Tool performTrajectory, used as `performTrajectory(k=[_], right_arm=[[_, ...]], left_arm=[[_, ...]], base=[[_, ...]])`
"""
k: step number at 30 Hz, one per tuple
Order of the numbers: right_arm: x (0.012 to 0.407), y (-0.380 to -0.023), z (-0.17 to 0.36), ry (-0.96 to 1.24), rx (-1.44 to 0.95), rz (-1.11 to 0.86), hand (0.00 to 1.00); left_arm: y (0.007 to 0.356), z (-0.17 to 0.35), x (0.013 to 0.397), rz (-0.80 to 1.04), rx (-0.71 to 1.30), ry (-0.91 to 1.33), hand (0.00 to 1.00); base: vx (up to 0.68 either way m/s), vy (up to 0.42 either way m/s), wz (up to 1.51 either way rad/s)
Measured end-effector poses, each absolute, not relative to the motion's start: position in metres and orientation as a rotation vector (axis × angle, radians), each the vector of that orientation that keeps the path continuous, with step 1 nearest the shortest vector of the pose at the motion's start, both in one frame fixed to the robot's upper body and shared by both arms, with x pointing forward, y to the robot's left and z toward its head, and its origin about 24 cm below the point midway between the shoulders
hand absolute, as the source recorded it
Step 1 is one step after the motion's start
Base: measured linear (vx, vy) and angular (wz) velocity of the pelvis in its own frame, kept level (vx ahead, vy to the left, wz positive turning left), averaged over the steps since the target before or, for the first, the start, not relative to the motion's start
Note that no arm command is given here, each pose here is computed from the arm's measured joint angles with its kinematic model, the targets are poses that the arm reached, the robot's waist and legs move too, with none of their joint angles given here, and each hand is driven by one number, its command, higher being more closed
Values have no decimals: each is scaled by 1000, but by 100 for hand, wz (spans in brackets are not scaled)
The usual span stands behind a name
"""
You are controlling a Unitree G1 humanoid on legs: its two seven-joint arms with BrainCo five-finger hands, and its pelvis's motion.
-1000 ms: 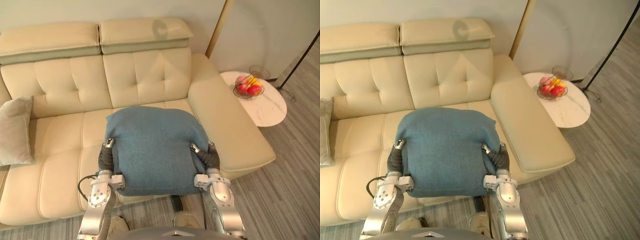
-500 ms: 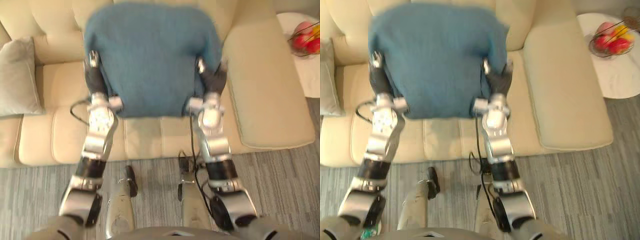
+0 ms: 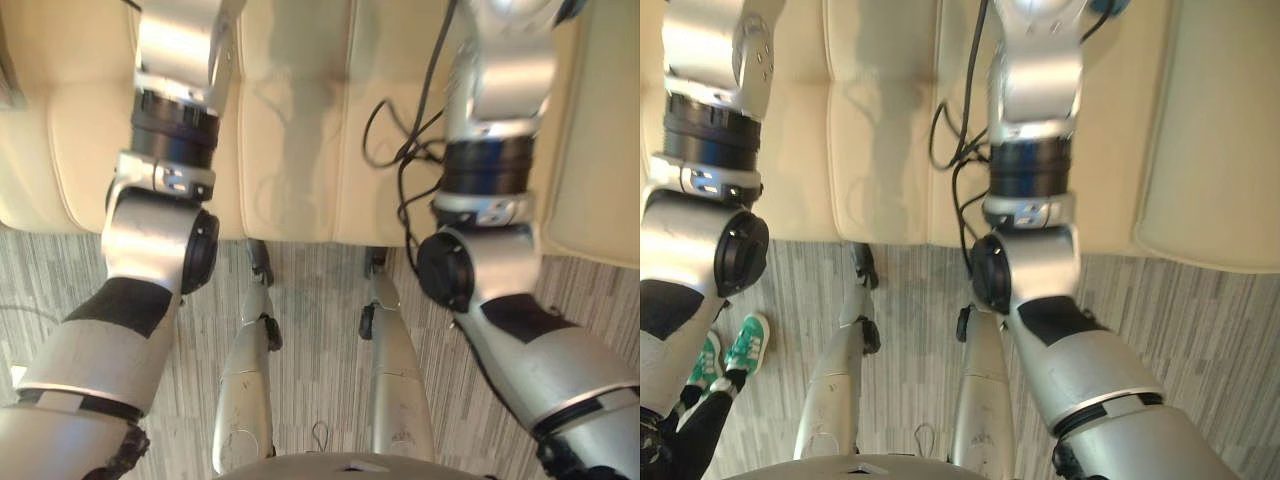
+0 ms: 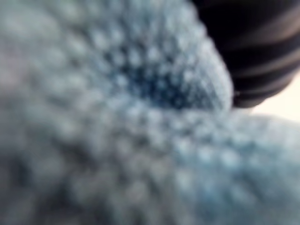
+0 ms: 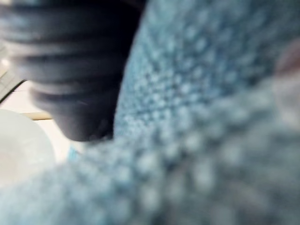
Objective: Pick up cushions and gather them together orderly.
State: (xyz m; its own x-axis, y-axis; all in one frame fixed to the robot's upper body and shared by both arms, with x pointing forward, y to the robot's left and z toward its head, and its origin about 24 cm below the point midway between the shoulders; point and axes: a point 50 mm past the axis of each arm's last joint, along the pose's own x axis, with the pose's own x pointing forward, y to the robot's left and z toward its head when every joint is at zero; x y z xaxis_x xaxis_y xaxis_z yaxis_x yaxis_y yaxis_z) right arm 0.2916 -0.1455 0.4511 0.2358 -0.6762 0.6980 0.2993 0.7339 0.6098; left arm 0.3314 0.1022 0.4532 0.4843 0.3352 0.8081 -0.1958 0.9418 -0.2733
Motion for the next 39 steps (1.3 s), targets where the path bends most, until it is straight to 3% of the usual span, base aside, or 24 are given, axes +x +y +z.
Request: performTrajectory(k=[5, 12, 25, 33, 39], right_arm=[[285, -160, 482, -1184, 346, -655, 0], [312, -149, 471, -1081, 186, -553, 0], [325, -161, 422, -1037, 100, -518, 0], [314, -182, 380, -1043, 51, -502, 0], [279, -229, 325, -1065, 13, -588, 0]], left_arm=[[98, 459, 336, 278, -115, -980, 0], [111, 445, 349, 291, -90, -917, 0], [162, 345, 374, 352, -204, -717, 0], [220, 306, 351, 476, -221, -750, 0], [277, 243, 311, 602, -276, -728, 0]], base=[[59, 24, 23], [104, 42, 2], [67, -17, 2], [15, -105, -7], [7, -127, -4]])
